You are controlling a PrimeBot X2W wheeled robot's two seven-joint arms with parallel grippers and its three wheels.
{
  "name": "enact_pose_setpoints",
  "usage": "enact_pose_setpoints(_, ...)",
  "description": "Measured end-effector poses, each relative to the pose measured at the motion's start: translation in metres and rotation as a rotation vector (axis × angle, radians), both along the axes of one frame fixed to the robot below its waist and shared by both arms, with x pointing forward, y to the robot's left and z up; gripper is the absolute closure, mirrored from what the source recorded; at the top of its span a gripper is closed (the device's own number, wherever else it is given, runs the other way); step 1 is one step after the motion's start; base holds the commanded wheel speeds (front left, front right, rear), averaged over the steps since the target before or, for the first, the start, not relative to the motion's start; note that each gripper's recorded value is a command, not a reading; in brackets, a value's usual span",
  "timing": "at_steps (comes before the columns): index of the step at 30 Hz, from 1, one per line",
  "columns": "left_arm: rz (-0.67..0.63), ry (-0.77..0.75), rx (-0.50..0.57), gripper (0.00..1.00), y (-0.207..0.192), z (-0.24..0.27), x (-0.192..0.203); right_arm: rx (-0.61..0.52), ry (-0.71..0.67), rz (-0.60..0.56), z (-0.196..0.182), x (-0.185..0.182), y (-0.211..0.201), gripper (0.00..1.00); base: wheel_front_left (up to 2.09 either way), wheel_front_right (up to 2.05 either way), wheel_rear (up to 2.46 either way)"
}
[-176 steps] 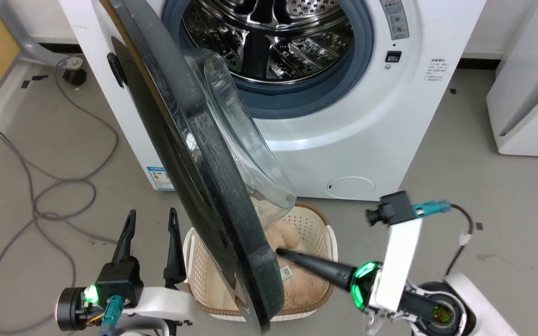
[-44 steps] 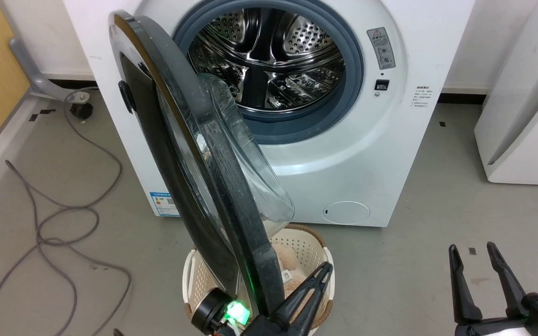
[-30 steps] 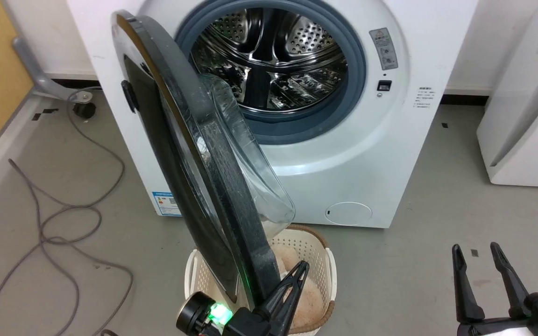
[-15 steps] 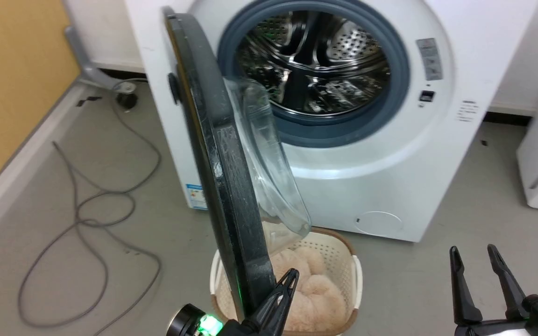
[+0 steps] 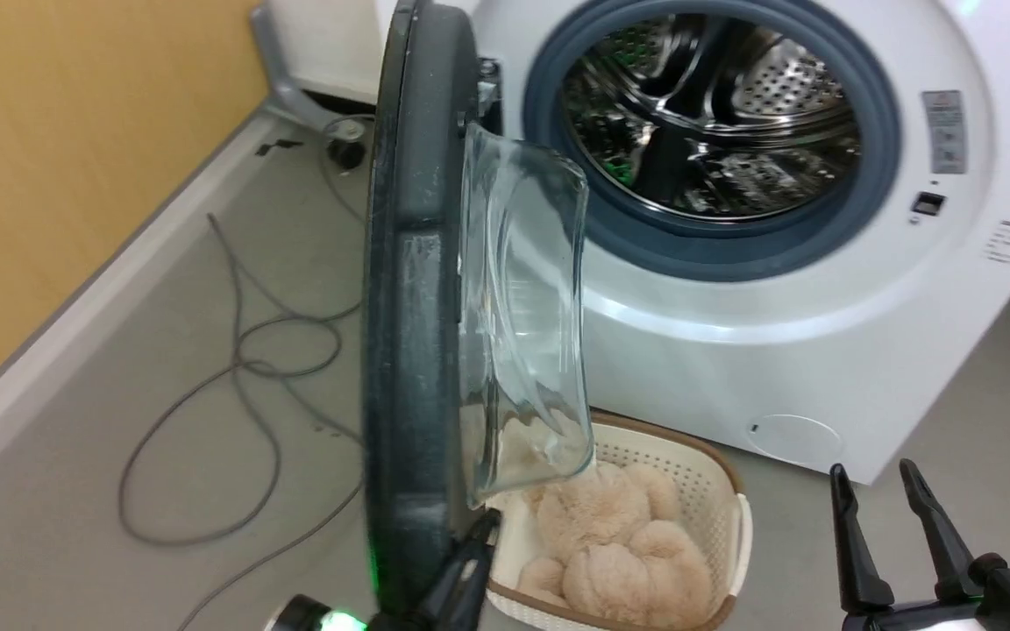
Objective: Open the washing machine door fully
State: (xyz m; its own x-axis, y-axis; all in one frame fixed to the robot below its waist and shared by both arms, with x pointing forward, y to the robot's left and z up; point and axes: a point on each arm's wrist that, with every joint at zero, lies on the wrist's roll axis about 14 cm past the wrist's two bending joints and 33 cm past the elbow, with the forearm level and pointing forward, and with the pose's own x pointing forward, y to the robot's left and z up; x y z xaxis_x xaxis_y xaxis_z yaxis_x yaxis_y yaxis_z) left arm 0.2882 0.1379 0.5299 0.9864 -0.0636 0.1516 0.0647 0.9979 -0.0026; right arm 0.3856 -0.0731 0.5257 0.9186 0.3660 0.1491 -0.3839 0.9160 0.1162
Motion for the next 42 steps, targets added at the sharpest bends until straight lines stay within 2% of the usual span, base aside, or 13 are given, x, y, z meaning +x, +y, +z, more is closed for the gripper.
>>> enact_pose_setpoints(13,0.299,0.022,0.056,1.0,0.093,-0.004,-0.015,0.002,0.019,0.062,-0.006,0.004,0.022,0.0,0.0,0.0,0.0)
enact_pose_setpoints(21,0.46,0.04,0.08,1.0,0.152,-0.004,-0.022,-0.002,0.036,0.04,-0.013,0.006,0.014,0.0,0.0,0.0,0.0)
enact_pose_setpoints(30,0.616,0.036,0.071,1.0,0.213,0.003,-0.005,-0.021,0.072,0.003,-0.029,0.015,0.002,0.0,0.0,0.0,0.0)
enact_pose_setpoints(42,0.787,0.069,0.031,1.0,0.276,-0.005,0.008,-0.045,0.09,-0.054,-0.043,0.031,-0.016,0.0,0.0,0.0,0.0)
